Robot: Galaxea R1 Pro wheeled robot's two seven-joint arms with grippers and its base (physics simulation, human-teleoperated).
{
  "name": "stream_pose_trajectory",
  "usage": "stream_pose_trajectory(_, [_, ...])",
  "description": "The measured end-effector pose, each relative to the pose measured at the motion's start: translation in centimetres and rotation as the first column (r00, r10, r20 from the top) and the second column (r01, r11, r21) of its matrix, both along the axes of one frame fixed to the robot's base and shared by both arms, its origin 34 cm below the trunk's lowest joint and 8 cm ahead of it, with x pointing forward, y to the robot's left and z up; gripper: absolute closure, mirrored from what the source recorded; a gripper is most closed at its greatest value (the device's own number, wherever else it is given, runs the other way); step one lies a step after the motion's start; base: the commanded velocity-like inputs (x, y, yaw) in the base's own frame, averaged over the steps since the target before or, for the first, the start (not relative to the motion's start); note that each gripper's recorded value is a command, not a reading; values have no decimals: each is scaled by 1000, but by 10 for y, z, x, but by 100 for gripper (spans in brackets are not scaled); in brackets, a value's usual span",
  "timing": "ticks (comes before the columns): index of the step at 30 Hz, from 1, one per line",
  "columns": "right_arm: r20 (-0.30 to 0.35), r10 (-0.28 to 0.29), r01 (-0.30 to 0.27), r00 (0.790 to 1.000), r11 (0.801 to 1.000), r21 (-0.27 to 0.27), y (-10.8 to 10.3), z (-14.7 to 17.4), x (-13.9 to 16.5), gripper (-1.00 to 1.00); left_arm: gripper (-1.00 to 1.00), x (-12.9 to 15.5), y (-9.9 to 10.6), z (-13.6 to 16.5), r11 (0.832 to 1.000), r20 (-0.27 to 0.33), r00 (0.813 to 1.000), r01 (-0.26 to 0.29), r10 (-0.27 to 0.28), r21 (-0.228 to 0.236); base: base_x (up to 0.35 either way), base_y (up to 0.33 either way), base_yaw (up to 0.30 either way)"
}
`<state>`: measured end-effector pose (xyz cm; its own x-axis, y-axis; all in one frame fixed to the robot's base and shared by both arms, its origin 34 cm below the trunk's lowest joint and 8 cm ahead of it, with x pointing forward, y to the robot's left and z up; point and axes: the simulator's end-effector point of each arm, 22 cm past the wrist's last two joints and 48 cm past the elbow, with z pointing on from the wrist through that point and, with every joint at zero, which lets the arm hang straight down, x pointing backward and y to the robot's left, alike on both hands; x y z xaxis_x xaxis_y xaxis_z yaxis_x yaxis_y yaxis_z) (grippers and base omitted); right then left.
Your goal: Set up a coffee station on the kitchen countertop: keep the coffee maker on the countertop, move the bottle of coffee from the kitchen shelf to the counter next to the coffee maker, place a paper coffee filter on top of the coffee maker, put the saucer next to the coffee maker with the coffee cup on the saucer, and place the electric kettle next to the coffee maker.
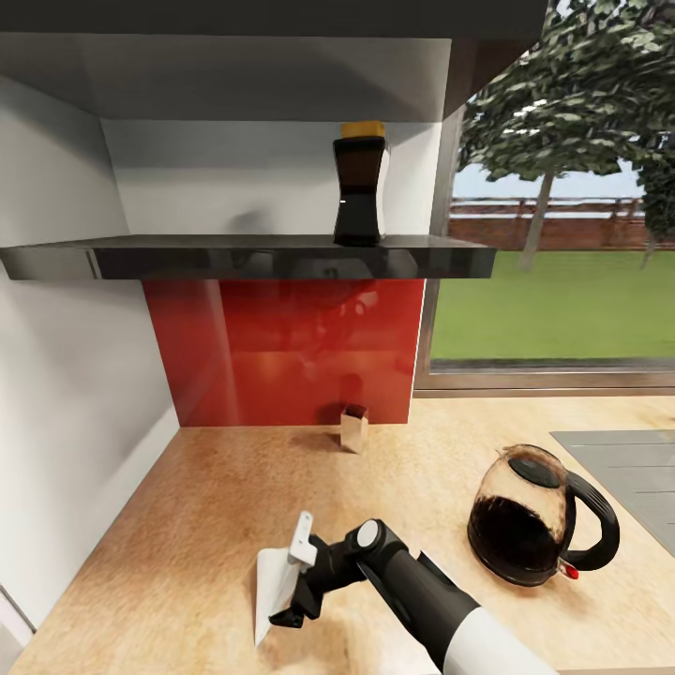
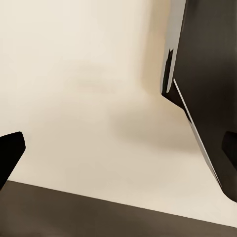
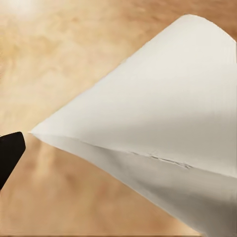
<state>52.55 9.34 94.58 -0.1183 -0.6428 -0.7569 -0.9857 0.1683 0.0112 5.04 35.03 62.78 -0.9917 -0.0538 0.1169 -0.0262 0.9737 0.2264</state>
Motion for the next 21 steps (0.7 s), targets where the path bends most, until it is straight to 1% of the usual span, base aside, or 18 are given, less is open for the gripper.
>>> stream_pose_trajectory(5, [-12,0,0,1000,1000,-7,-2,-6,-2,-100,-100,0,0,0,1000,0,1000,0,0,0,0,0,0])
stream_pose_trajectory(10, [2,14,-14,1000,1000,8,2,-5,-3,-100,-100,0,0,0,1000,0,1000,0,0,0,0,0,0])
stream_pose_trajectory(21, [4,14,-14,1000,1000,9,2,-5,-3,-100,-100,0,0,0,1000,0,1000,0,0,0,0,0,0])
